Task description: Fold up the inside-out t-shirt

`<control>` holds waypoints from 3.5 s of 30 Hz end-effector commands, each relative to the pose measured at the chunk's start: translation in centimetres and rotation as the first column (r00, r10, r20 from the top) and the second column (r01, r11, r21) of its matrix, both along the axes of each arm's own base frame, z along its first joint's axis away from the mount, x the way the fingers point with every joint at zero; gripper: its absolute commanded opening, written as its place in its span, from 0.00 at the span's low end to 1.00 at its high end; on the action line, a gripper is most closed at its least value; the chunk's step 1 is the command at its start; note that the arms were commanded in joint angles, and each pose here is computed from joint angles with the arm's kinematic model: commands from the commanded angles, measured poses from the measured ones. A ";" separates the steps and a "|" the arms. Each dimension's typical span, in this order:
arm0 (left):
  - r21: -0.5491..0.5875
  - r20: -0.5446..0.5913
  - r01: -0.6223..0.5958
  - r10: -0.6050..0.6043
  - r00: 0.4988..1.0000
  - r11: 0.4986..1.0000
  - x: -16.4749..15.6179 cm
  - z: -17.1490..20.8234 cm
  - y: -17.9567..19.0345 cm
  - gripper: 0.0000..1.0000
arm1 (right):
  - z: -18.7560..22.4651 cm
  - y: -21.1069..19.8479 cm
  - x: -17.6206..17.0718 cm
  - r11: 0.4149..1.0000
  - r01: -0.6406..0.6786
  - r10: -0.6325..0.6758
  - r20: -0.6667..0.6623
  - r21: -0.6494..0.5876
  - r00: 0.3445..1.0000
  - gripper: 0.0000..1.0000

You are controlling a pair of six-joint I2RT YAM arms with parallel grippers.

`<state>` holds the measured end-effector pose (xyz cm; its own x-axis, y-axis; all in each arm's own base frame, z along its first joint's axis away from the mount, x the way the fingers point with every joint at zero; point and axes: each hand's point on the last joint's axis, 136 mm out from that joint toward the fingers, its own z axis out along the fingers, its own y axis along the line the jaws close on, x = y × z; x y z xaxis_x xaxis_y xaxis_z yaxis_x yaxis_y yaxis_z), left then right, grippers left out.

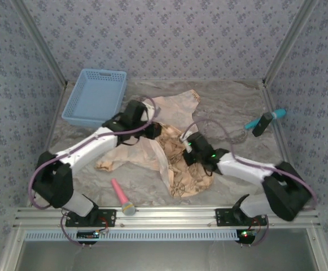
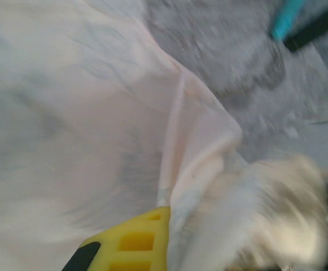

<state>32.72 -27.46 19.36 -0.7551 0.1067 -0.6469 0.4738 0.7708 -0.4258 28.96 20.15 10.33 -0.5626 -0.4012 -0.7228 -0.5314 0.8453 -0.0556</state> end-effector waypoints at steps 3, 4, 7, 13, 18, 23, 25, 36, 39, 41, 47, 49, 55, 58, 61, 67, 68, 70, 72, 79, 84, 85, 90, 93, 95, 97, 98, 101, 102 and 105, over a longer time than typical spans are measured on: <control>0.007 0.053 -0.334 0.333 0.941 0.943 3.5 3.6 9.8 0.00 | 10.2 -6.1 2.0 0.978 0.117 -0.140 0.129 0.174 0.982 0.00; 0.015 0.043 -0.371 0.370 0.928 0.928 3.6 3.4 11.2 0.00 | 11.2 -7.0 2.1 0.971 0.129 -0.159 0.138 0.201 0.978 0.00; 0.075 -0.001 -0.451 0.453 0.892 0.889 3.1 0.8 14.2 0.00 | 11.4 -9.3 2.2 0.938 0.216 -0.249 0.091 0.273 0.964 0.00; 0.145 -0.245 -0.374 0.399 0.883 0.916 -0.9 -9.3 13.4 0.16 | 2.8 -8.9 0.3 0.929 0.274 -0.241 -0.158 0.247 0.958 0.00; 0.148 -0.327 -0.271 0.306 0.894 0.951 -3.2 -11.9 11.9 0.50 | 0.5 -8.1 -0.5 0.925 0.292 -0.233 -0.246 0.242 0.941 0.27; 0.131 -0.183 -0.125 0.148 0.972 0.983 -3.8 -7.2 8.8 0.53 | 3.2 -6.3 -0.4 0.981 0.169 -0.148 -0.206 0.092 0.967 0.44; 0.125 -0.137 -0.034 0.051 0.989 0.992 -4.2 -6.1 6.2 0.54 | 3.3 -4.8 -0.6 0.993 0.108 -0.094 -0.232 0.049 0.968 0.49; 0.240 -0.145 0.168 -0.136 0.980 0.956 -4.5 -9.9 -1.2 0.47 | -0.8 0.3 -2.8 0.997 0.053 -0.070 -0.351 -0.059 0.934 0.57; 0.309 -0.161 0.031 0.020 0.987 0.951 -3.5 -11.0 3.3 0.44 | -1.9 0.3 -2.9 0.995 0.051 -0.078 -0.359 -0.085 0.930 0.58; 0.342 -0.142 -0.079 0.135 0.981 0.936 -2.9 -11.0 6.8 0.44 | -3.1 -0.7 -2.1 0.985 0.094 -0.138 -0.340 -0.144 0.930 0.57; 0.390 -0.066 -0.228 0.274 0.959 0.892 -3.7 -8.8 13.4 0.59 | -4.1 -1.8 -0.5 0.967 0.168 -0.223 -0.311 -0.193 0.924 0.16; 0.378 -0.054 -0.218 0.257 0.965 0.900 -4.4 -7.5 13.5 0.65 | -2.5 -0.6 -0.3 0.984 0.157 -0.176 -0.326 -0.083 0.929 0.06; 0.368 0.015 -0.314 0.332 0.943 0.875 -6.4 -4.1 16.2 0.97 | 6.8 3.4 -1.3 0.932 -0.017 0.148 -0.338 0.362 0.929 0.00; 0.216 0.036 -0.284 0.283 0.958 0.934 -6.6 -0.9 14.1 0.96 | 11.0 3.3 -1.2 0.883 -0.030 0.194 -0.305 0.469 0.932 0.00; 0.096 0.065 -0.228 0.223 0.973 0.969 -6.8 1.7 12.3 0.94 | 14.1 3.1 -1.4 0.848 -0.056 0.235 -0.280 0.527 0.931 0.00; 0.089 0.023 -0.276 0.275 0.961 0.957 -6.1 0.0 13.6 0.82 | 16.1 2.3 -1.5 0.813 -0.087 0.290 -0.270 0.576 0.918 0.00; 0.060 -0.009 -0.260 0.261 0.965 0.964 -5.9 -0.9 13.2 0.81 | 15.1 1.6 -1.0 0.830 -0.047 0.253 -0.300 0.555 0.920 0.00; 0.036 -0.065 -0.247 0.249 0.966 0.968 -5.9 -2.7 12.7 0.85 | 12.5 -0.4 0.1 0.846 0.063 0.169 -0.378 0.529 0.910 0.00; 0.005 -0.110 -0.240 0.239 0.965 0.971 -6.1 -4.1 12.4 0.90 | 9.3 -2.5 1.1 0.826 0.214 0.076 -0.478 0.522 0.875 0.00; -0.275 -0.245 -0.197 0.130 0.961 0.941 -6.6 -2.6 10.0 1.00 | -1.7 -6.4 1.3 0.857 0.409 -0.108 -0.668 0.314 0.737 0.00; -0.434 -0.163 -0.126 0.060 0.985 0.892 -6.6 2.0 8.5 1.00 | -1.4 -4.0 1.1 0.877 0.320 -0.022 -0.636 0.358 0.772 0.00; -0.428 -0.145 -0.112 0.054 0.988 0.897 -6.7 2.4 8.3 1.00 | -0.7 -3.5 1.1 0.880 0.294 -0.002 -0.617 0.373 0.787 0.00; -0.216 0.020 0.058 -0.055 0.998 0.975 -7.9 2.2 3.8 0.91 | 3.6 -1.6 1.2 0.863 0.171 0.116 -0.516 0.475 0.848 0.00; -0.163 0.058 0.183 -0.175 0.983 0.970 -8.5 1.6 -0.6 0.84 | 7.9 0.4 0.2 0.787 0.054 0.277 -0.430 0.614 0.859 0.00; -0.119 0.078 0.244 -0.236 0.969 0.963 -8.5 1.1 -2.9 0.82 | 10.9 1.5 -0.6 0.741 -0.012 0.351 -0.372 0.672 0.859 0.00; -0.051 0.096 0.273 -0.267 0.959 0.961 -7.9 0.2 -4.3 0.81 | 13.9 2.3 -1.2 0.710 -0.078 0.400 -0.309 0.700 0.863 0.00; -0.011 0.097 0.270 -0.268 0.959 0.963 -7.3 -0.5 -4.7 0.81 | 15.1 2.5 -1.6 0.701 -0.100 0.412 -0.286 0.706 0.865 0.00; 0.086 0.063 0.245 -0.250 0.966 0.966 -5.4 -2.2 -5.1 0.83 | 18.5 2.7 -2.2 0.667 -0.149 0.439 -0.224 0.730 0.870 0.00; 0.117 0.052 0.226 -0.233 0.971 0.967 -4.8 -2.7 -5.0 0.84 | 19.6 2.8 -2.5 0.651 -0.166 0.453 -0.203 0.741 0.868 0.00; 0.146 0.059 0.192 -0.202 0.978 0.971 -3.4 -3.1 -5.2 0.81 | 21.7 2.9 -3.4 0.617 -0.189 0.479 -0.174 0.764 0.860 0.00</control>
<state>27.50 -33.16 15.40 -0.6985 0.3261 -0.6370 0.6465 0.6692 -0.3663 27.27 22.66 28.70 -0.7620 -0.0700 -0.6437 -0.6135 0.3959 0.6833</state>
